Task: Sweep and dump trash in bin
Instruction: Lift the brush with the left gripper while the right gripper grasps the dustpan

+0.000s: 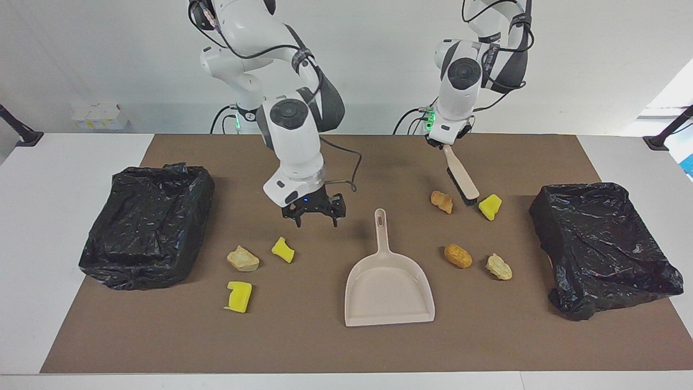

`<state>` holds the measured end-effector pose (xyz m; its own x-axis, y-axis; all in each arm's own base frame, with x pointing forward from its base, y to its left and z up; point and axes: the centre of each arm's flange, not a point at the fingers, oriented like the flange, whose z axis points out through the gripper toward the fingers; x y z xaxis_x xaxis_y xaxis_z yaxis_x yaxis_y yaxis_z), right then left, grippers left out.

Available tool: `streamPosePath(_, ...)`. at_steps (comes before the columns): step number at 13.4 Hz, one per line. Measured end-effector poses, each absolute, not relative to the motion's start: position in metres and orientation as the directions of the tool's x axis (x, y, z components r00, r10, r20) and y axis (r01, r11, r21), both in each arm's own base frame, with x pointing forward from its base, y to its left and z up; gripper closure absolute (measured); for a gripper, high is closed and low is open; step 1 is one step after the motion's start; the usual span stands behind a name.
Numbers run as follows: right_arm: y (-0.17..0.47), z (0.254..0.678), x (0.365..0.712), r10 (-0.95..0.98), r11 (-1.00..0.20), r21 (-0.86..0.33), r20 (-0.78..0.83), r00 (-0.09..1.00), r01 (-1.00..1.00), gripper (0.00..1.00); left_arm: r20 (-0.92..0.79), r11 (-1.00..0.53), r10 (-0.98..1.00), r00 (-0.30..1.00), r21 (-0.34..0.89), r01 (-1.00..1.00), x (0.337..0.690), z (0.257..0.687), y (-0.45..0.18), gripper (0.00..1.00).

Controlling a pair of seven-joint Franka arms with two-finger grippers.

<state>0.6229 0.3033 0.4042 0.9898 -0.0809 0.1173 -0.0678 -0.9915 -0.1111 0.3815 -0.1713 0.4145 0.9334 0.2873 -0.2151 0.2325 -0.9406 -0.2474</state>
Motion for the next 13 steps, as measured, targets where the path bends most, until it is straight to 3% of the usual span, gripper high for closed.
streamPosePath(4, 0.388, 0.374, 0.62, -0.058, -0.994, -0.098, 0.172, 0.983, -0.041, 0.0, -0.197, -0.86, 0.486, 0.852, -0.28, 0.426, 0.4, 0.409, -0.111, 0.74)
streamPosePath(9, 0.434, 0.369, 0.604, 0.011, -0.998, -0.063, 0.211, 0.977, 0.025, 0.19, -0.213, -0.815, 0.56, 0.8, -0.314, 0.487, 0.396, 0.392, -0.088, 0.74)
streamPosePath(10, 0.439, 0.364, 0.6, 0.035, -0.998, -0.042, 0.215, 0.976, 0.045, 0.19, -0.216, -0.811, 0.566, 0.796, -0.317, 0.491, 0.395, 0.388, -0.085, 0.74)
streamPosePath(11, 0.443, 0.359, 0.597, 0.053, -0.998, -0.025, 0.219, 0.974, 0.06, 0.26, -0.216, -0.812, 0.566, 0.796, -0.317, 0.491, 0.396, 0.383, -0.085, 0.74)
streamPosePath(13, 0.445, 0.356, 0.596, 0.063, -0.998, -0.014, 0.221, 0.973, 0.067, 0.52, -0.212, -0.82, 0.552, 0.807, -0.313, 0.479, 0.399, 0.372, -0.093, 0.74)
